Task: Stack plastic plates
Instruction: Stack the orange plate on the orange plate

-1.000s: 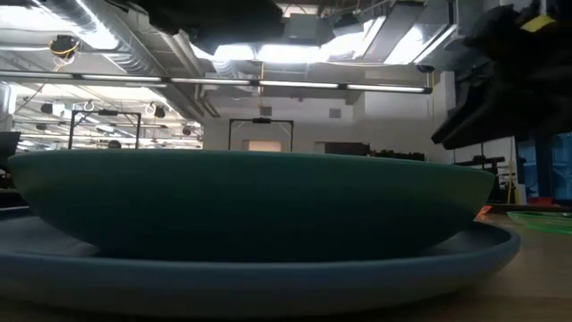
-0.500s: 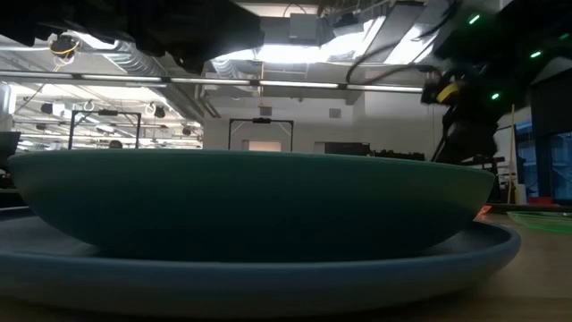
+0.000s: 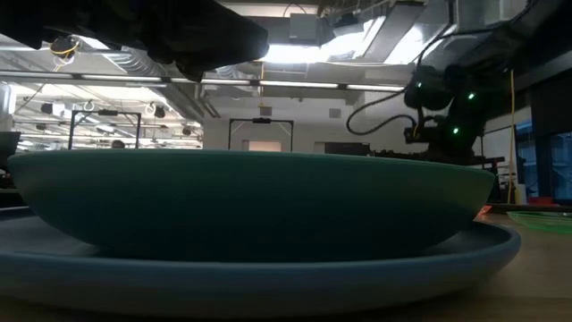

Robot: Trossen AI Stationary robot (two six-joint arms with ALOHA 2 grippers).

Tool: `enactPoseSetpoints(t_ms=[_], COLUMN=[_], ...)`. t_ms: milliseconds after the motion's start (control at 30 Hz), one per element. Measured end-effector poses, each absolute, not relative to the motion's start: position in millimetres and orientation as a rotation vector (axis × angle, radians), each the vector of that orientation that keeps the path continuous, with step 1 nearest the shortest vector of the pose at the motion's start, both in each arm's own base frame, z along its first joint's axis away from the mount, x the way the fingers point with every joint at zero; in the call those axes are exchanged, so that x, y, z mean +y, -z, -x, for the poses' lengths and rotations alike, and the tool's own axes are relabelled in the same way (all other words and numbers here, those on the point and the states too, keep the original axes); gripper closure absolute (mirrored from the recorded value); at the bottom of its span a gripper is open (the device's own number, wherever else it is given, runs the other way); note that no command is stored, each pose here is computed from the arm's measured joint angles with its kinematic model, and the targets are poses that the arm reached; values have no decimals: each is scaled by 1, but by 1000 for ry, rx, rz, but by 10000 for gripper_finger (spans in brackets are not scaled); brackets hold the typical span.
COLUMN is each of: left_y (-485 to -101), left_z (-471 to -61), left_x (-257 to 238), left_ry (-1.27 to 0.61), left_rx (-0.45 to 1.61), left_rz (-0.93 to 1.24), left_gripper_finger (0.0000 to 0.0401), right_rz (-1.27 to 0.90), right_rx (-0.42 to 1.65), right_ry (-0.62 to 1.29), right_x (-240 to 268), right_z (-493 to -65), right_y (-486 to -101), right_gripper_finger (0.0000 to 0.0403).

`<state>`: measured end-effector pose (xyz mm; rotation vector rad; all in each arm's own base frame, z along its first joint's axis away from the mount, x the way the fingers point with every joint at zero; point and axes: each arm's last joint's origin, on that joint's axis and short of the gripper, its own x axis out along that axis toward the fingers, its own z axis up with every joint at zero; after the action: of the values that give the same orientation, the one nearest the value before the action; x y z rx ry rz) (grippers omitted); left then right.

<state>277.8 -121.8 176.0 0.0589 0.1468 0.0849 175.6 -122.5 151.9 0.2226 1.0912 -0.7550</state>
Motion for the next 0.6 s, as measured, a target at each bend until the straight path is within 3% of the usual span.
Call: enactPoseSetpoints(t_ms=[333, 600], left_y=[-176, -176], left_z=[-278, -278], left_x=[-122, -122], left_ry=[-84, -74], left_rx=[149, 150], left_rz=[-60, -59], left_gripper_finger=[285, 285], right_rz=[-204, -200], right_rx=[1153, 1165], right_ry=[818, 785], right_x=[-145, -147], right_z=[-180, -180], right_y=[-124, -121], right_gripper_finger=[270, 366])
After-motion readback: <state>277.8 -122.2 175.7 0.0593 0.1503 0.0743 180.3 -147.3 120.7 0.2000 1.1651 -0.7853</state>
